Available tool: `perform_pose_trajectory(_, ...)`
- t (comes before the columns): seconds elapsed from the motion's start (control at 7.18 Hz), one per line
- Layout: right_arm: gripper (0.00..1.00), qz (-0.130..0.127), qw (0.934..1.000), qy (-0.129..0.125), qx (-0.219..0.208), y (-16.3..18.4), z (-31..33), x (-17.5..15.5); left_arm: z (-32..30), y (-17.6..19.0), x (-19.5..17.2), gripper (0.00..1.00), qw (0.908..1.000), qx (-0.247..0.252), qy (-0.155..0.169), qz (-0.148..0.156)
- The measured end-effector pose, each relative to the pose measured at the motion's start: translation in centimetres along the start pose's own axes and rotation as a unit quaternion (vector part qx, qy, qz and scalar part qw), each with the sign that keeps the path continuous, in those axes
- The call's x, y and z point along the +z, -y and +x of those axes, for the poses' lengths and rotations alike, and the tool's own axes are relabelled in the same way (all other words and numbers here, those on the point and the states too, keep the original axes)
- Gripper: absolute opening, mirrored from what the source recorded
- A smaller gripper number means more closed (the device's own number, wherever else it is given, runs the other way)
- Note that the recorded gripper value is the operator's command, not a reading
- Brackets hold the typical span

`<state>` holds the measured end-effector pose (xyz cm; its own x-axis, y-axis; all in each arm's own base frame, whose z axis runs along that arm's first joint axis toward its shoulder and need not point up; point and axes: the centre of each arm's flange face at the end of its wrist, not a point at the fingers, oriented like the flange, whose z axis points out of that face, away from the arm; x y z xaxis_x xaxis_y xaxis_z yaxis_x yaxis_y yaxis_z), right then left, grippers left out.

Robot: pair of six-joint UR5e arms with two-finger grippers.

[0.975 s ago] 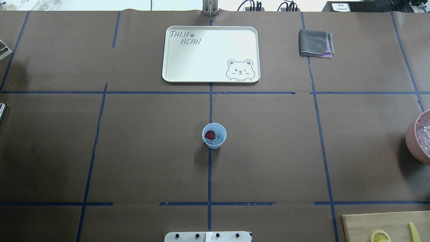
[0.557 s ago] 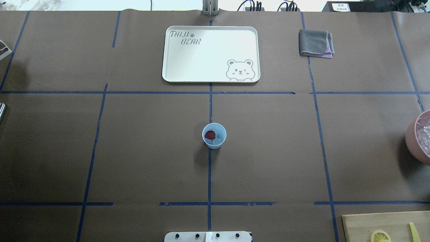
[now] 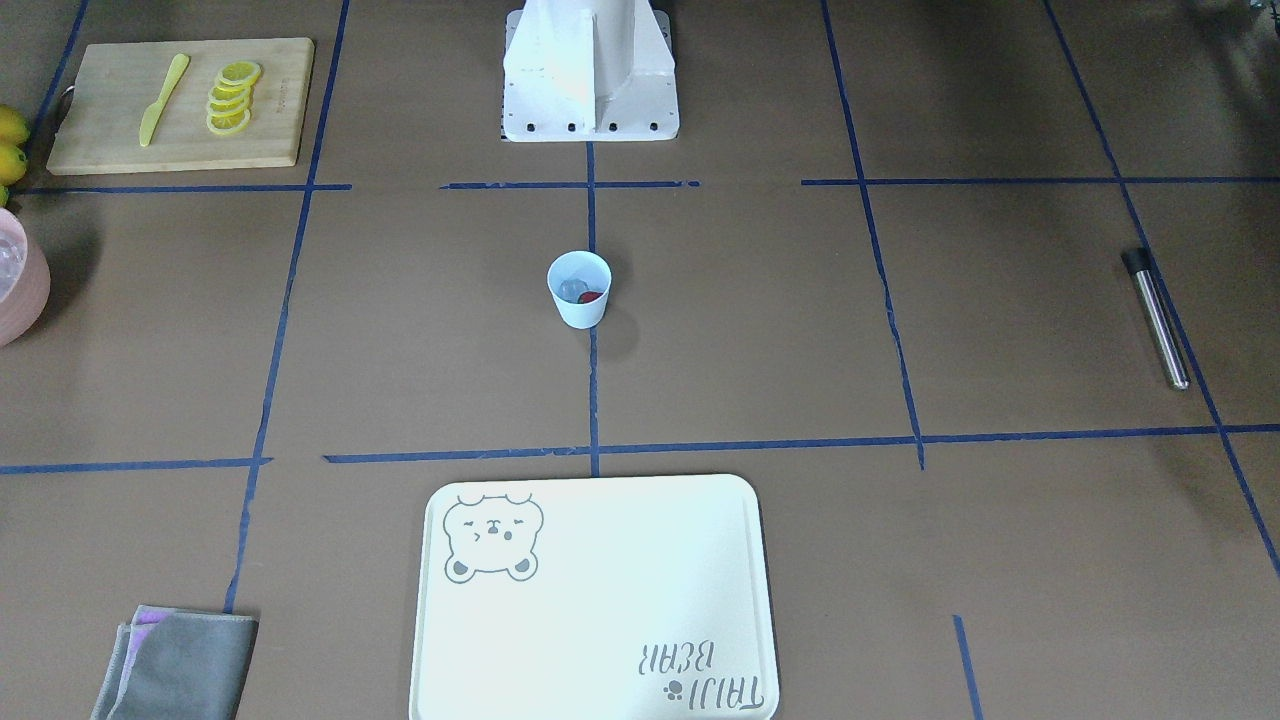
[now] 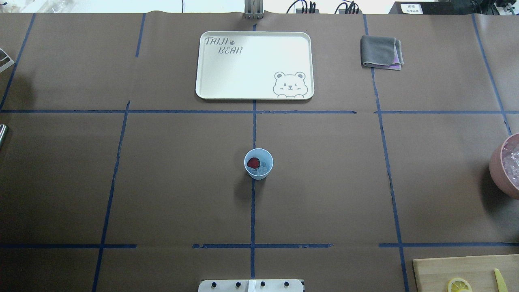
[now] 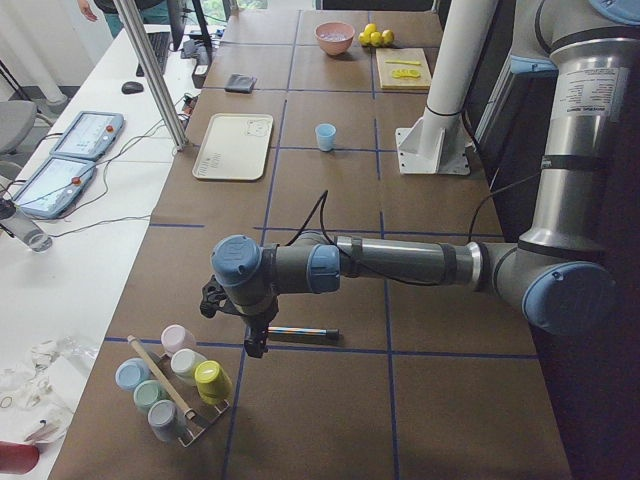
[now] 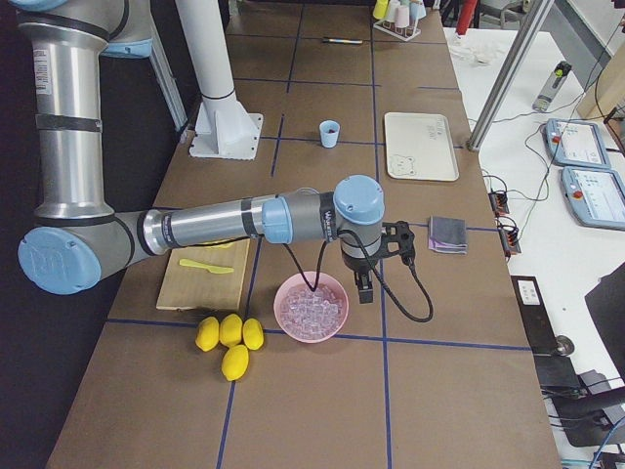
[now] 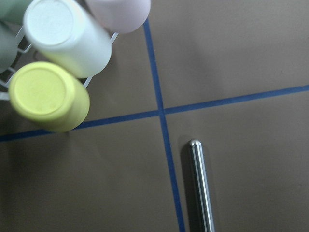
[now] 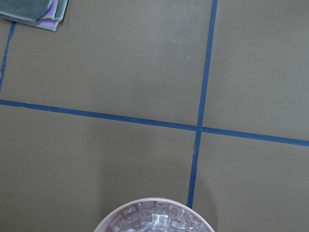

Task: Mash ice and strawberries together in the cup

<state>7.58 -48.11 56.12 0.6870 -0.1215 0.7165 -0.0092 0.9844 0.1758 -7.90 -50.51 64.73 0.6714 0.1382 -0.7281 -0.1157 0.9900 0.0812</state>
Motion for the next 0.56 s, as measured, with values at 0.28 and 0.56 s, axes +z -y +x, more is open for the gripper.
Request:
perform_pose_trajectory(0.28, 0.99, -0.008, 0.9999, -0.001, 0.008, -0.1, 0.9, 0.8, -1.6, -2.0, 0.8, 1.00, 0.9997, -0.020, -0.003, -0.010)
perform_pose_trajectory(0.56, 0.99, -0.013, 0.9998, -0.005, 0.012, -0.2, 1.5, 1.3, -1.8, -2.3, 0.9, 1.00, 0.9996, -0.026, -0.003, -0.010)
